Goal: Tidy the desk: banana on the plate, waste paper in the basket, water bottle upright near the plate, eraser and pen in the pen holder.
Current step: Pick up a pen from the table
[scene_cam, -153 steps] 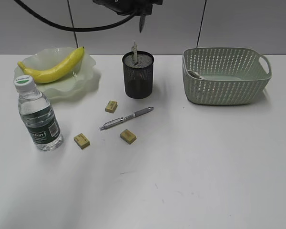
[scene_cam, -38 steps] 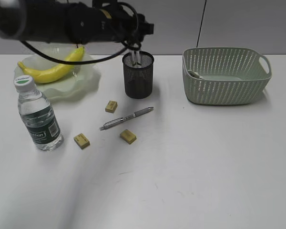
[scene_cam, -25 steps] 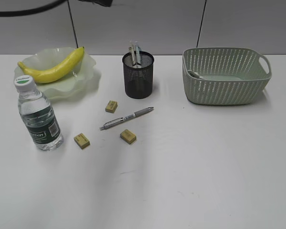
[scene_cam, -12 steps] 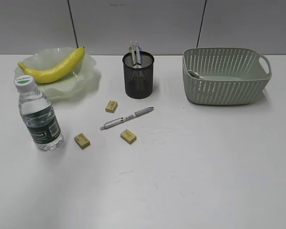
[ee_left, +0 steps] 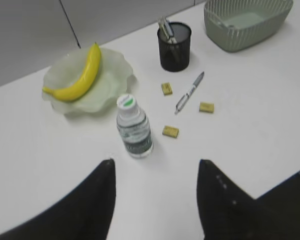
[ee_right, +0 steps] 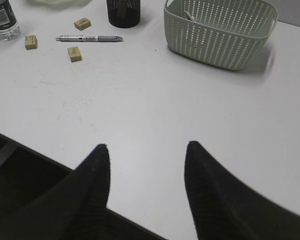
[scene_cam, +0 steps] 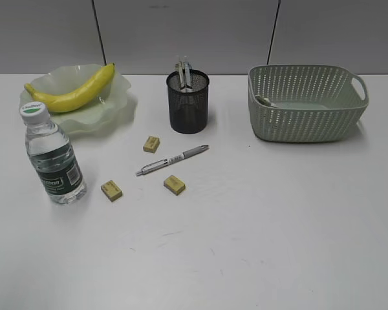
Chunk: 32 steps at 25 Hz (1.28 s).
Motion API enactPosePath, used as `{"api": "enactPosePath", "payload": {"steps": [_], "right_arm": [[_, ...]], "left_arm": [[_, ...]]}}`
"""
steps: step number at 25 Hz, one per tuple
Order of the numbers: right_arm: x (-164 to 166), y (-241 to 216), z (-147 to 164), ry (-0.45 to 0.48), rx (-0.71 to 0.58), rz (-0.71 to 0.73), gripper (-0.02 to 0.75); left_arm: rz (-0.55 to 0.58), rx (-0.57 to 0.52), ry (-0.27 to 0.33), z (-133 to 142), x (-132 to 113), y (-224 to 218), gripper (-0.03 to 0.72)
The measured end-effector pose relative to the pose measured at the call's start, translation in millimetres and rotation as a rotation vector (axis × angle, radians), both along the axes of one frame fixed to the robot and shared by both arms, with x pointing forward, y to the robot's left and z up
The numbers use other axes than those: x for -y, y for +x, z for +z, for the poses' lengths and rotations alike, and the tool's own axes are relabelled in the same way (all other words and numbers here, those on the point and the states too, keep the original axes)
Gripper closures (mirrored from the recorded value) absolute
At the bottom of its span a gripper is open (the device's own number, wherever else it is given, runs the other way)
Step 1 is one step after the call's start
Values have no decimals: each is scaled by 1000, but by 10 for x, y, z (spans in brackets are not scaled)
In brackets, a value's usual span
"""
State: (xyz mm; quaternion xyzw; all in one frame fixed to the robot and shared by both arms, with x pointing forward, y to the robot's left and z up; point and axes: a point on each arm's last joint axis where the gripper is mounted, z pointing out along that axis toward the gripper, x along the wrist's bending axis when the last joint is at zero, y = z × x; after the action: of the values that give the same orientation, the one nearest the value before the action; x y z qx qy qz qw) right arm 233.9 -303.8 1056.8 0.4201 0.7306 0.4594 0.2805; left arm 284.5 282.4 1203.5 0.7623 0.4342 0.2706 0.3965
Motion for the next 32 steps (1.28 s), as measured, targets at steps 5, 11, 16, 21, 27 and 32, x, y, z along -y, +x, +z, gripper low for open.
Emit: {"api": "enactPosePath", "payload": {"steps": [5, 11, 16, 21, 27, 32], "right_arm": [[-14, 24, 1, -9, -15, 0, 344], [-161, 275, -7, -97, -166, 0, 344], [-374, 610, 115, -179, -157, 66, 344], [-702, 1138, 161, -318, -139, 176, 344], [-1196, 1942, 124, -493, -194, 321, 344], [-1616, 2643, 13, -632, -178, 458, 344]], "left_arm": [[-7, -90, 45, -739, -104, -186, 296], [-13, -113, 4, -1372, -126, -276, 300], [-24, -37, -77, -1346, -116, -300, 301], [-23, -52, -72, -1385, -110, -293, 303], [-22, -60, -68, -1404, -108, -290, 303], [-22, -60, -68, -1404, -108, -290, 304]]}}
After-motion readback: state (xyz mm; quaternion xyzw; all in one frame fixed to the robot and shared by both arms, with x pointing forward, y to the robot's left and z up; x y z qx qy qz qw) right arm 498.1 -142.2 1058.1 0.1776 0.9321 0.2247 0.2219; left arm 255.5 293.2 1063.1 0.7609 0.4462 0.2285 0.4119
